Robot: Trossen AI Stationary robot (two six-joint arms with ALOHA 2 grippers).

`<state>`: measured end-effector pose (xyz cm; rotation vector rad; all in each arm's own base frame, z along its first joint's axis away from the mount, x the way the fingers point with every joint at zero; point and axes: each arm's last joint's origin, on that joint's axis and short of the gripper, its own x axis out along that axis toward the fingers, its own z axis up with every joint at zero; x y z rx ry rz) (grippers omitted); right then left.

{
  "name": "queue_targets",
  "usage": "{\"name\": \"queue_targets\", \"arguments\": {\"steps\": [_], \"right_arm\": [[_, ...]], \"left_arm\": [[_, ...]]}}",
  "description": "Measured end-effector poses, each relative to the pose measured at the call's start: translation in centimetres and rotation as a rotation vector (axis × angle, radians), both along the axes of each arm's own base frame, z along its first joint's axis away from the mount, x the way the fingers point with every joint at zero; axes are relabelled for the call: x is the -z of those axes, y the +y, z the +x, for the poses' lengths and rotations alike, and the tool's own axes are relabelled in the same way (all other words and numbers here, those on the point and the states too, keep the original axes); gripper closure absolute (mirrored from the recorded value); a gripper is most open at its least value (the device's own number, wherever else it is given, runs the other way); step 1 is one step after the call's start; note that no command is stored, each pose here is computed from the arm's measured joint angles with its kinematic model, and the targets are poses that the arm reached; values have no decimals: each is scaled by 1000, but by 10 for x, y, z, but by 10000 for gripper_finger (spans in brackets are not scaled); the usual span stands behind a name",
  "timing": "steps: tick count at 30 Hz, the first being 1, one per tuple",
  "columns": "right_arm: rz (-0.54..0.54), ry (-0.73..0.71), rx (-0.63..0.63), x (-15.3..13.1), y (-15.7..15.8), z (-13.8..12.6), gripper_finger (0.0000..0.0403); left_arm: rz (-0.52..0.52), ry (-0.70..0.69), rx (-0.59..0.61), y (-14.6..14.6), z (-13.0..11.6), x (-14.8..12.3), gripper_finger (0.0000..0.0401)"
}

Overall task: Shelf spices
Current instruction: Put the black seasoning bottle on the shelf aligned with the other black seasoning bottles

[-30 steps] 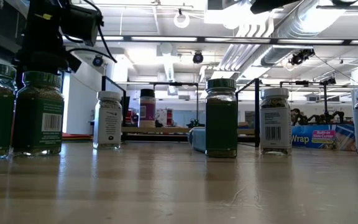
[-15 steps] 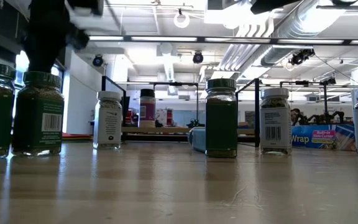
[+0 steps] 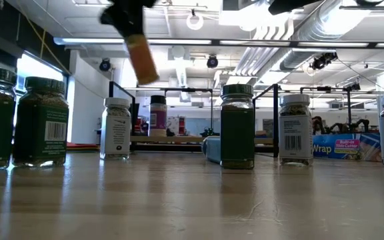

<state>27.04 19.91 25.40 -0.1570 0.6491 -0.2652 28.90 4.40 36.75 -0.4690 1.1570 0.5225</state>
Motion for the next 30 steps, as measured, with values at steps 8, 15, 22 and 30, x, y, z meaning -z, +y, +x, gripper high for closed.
{"name": "queue_targets", "arguments": {"steps": [8,15,22,30], "right_arm": [[38,5,6,1,0,0,116],[39,5,6,1,0,0,116],[36,4,-3,0,3,-2,116],[31,1,-18,0,8,-6,116]], "left_arm": [[60,181,41,66,53,31,207],[50,283,5,97,69,62,205],[81,338,-15,104,71,72,184],[92,337,-26,105,72,73,179]]}}
